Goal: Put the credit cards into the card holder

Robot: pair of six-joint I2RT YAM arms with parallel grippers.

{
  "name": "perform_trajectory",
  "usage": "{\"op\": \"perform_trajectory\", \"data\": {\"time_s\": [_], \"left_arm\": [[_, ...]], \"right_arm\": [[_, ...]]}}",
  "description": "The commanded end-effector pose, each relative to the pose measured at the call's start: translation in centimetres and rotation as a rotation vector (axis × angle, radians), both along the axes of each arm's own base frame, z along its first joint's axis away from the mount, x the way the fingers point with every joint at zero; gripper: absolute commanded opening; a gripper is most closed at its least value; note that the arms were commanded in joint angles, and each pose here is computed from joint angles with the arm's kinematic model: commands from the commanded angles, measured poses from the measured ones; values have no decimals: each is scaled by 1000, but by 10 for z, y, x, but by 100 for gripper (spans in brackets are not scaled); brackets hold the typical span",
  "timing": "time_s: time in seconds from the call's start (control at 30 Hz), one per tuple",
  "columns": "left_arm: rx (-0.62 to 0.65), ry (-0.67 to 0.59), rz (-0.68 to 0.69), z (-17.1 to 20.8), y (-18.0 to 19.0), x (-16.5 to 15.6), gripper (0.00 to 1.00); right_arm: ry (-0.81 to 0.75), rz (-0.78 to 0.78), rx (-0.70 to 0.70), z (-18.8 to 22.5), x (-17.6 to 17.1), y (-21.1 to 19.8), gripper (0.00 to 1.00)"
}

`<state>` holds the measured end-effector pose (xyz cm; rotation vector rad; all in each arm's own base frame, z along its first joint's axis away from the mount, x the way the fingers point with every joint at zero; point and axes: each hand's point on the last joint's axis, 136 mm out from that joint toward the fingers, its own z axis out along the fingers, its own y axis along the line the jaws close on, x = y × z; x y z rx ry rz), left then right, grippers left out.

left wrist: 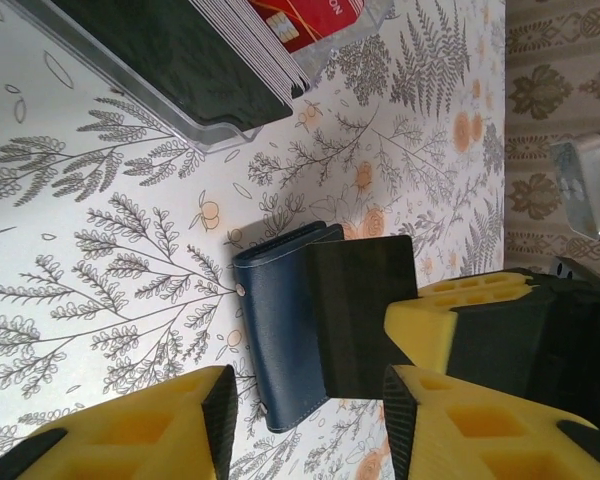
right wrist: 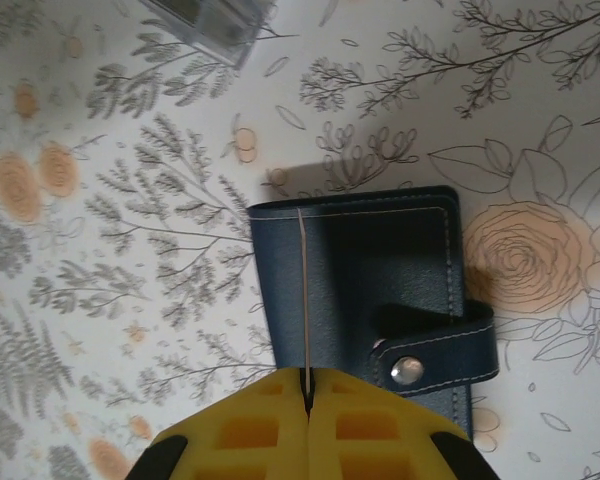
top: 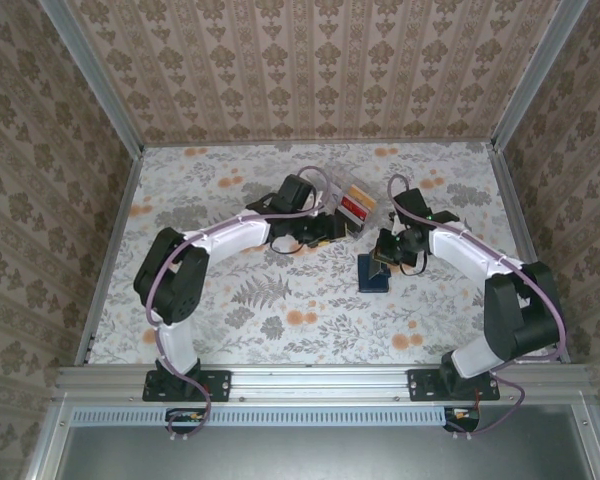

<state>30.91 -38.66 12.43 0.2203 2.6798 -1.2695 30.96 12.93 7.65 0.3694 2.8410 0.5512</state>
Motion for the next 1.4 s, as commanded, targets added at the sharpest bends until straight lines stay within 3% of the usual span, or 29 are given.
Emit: {"op": "perform_trajectory", "data": {"time_s": [0.0, 0.17, 0.77, 1.0, 1.2, 1.37], "left_arm": [[10, -13, -22, -3, -7, 5, 44], [13, -12, -61, -4, -19, 0, 41], [50, 14, -137, -21, -42, -14, 39], [52, 18, -153, -22, -47, -17, 40], [51, 20, -156, -23, -48, -16, 40], [55, 18, -153, -24, -48, -16, 40]], "right_arm": [[32, -9, -131, -13, -5, -18, 0], [34, -25, -221, -13, -11, -35, 0], [15, -56, -292, 8, -20, -56, 0], [96, -78, -430, 2, -31, -82, 0], [114, -83, -437, -3, -30, -84, 0], [112, -25, -303, -23, -23, -58, 0]]}}
